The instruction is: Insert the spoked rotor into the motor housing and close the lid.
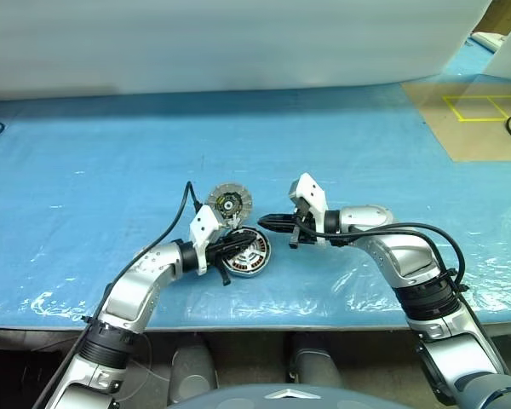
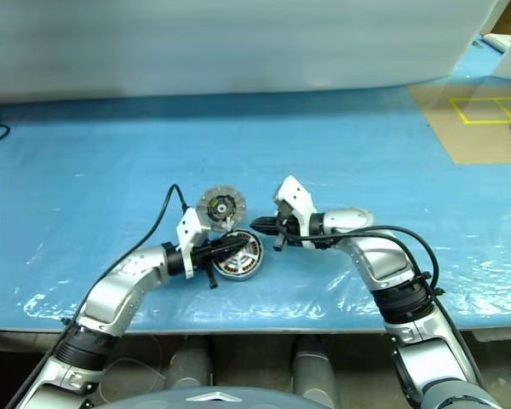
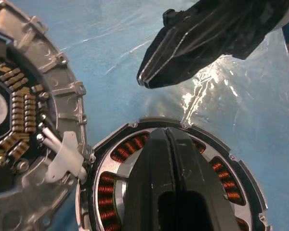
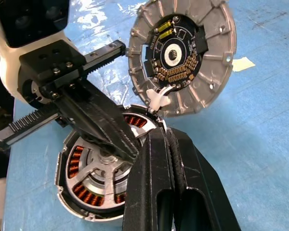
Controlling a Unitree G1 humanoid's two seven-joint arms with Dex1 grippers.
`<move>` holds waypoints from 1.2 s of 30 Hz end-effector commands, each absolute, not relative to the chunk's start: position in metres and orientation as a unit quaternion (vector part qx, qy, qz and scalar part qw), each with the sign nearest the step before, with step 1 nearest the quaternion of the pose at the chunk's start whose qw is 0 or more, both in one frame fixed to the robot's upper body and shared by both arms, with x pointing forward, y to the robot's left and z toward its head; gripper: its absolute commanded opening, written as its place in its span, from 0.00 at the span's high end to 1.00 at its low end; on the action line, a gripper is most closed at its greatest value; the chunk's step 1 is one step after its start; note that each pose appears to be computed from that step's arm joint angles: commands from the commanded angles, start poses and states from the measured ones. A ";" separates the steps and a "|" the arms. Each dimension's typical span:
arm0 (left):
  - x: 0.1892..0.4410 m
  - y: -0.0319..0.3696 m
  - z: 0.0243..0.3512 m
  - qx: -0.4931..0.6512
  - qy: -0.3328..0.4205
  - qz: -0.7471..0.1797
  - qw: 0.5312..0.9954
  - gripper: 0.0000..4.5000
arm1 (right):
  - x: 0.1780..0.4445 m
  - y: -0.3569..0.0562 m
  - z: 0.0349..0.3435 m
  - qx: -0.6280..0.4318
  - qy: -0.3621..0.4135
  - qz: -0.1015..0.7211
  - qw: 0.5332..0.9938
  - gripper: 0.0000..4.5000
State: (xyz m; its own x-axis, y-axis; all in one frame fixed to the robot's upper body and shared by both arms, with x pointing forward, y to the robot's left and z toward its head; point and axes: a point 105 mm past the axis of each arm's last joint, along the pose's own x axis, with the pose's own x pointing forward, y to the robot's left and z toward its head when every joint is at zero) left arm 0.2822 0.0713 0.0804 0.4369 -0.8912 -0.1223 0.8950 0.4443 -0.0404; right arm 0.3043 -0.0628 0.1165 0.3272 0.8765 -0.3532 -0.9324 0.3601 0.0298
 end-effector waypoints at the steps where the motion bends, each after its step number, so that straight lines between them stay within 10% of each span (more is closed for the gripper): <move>1: 0.278 0.086 0.099 0.004 0.014 -0.520 0.854 1.00 | 0.305 -0.059 0.131 -0.077 0.121 0.569 0.810 1.00; 18: 0.250 0.144 0.100 0.001 0.021 -0.475 0.880 1.00 | 0.299 -0.068 0.139 -0.032 0.062 0.577 0.814 1.00; 36: 0.340 0.165 0.113 0.050 -0.009 -0.381 0.923 1.00 | 0.263 -0.080 0.142 -0.026 0.063 0.613 0.787 1.00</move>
State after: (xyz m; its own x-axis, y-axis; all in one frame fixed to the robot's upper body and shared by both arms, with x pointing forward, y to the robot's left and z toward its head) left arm 0.3331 0.1694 0.1034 0.7148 -0.6976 -0.0490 0.6993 0.7121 0.0629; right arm 0.2685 -0.0812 0.1331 0.2572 0.9540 -0.1540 -0.9580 0.2726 0.0885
